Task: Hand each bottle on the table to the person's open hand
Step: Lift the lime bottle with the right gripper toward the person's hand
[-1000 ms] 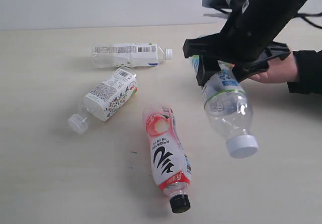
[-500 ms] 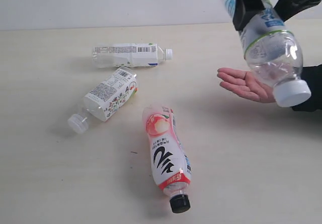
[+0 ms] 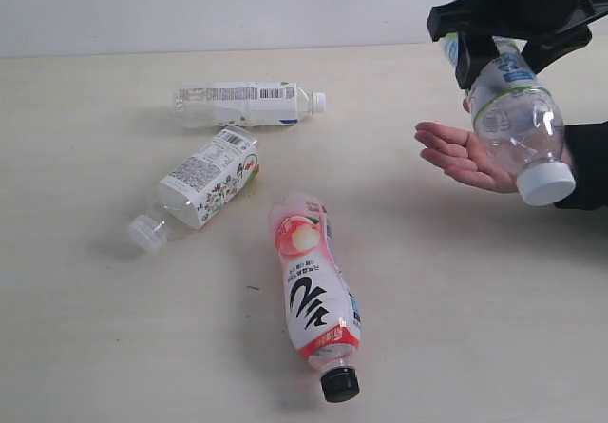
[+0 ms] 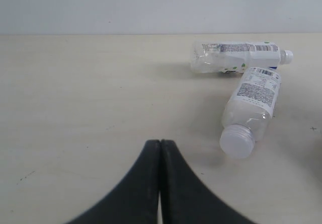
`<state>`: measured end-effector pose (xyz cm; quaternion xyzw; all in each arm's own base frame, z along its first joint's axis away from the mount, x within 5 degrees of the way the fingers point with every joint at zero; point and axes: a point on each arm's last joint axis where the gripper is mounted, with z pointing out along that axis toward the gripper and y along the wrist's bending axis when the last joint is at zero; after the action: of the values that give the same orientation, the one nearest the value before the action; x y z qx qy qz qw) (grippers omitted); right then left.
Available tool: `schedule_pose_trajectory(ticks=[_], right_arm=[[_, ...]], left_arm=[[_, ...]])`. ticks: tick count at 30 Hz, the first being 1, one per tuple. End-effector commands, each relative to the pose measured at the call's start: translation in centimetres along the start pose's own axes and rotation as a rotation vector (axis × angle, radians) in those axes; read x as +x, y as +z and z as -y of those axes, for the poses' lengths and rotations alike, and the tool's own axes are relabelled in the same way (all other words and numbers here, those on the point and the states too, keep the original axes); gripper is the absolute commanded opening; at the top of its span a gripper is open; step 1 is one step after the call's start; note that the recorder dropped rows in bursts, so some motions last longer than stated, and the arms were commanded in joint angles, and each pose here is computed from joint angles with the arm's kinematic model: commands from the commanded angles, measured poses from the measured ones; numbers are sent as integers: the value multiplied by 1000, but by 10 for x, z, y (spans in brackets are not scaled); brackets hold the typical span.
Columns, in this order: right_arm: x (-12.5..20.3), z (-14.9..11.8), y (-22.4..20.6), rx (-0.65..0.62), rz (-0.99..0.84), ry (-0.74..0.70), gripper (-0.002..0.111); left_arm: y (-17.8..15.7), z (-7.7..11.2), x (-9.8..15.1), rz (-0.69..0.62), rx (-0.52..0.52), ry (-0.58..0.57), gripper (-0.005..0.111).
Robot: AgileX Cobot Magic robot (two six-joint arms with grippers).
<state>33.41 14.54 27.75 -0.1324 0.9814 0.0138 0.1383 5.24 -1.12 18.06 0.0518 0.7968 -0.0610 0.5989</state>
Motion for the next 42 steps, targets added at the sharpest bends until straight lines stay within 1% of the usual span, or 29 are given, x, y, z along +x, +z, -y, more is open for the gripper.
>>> schedule_pose_trajectory(ticks=[1, 4, 9, 16, 18, 21, 23, 26, 30, 32, 37, 42], right_arm=[[-9, 2, 28, 41, -13, -23, 0], [-12, 6, 42, 73, -22, -22, 0], [-15, 5, 59, 67, -30, -18, 0], [-17, 5, 64, 69, -14, -21, 0], [-17, 5, 64, 69, -16, -21, 2], [-16, 5, 64, 71, -22, -21, 13], [-16, 5, 64, 67, -23, -18, 26], [-16, 5, 64, 65, -23, -17, 49], [-16, 5, 64, 66, -27, -17, 69], [-16, 5, 64, 66, -27, -17, 73], [-16, 5, 64, 66, -24, -17, 80], [-16, 5, 64, 66, -24, -17, 96]], left_arm=[[0, 1, -1, 12, 8, -12, 0], [0, 1, -1, 12, 8, -12, 0], [0, 1, -1, 12, 8, -12, 0], [0, 1, -1, 12, 8, -12, 0], [0, 1, -1, 12, 8, -12, 0], [0, 1, -1, 12, 8, -12, 0], [0, 1, -1, 12, 8, -12, 0], [0, 1, -1, 12, 8, -12, 0], [0, 1, -1, 12, 8, -12, 0], [0, 1, -1, 12, 8, -12, 0], [0, 1, -1, 12, 8, -12, 0], [0, 1, -1, 12, 8, -12, 0]])
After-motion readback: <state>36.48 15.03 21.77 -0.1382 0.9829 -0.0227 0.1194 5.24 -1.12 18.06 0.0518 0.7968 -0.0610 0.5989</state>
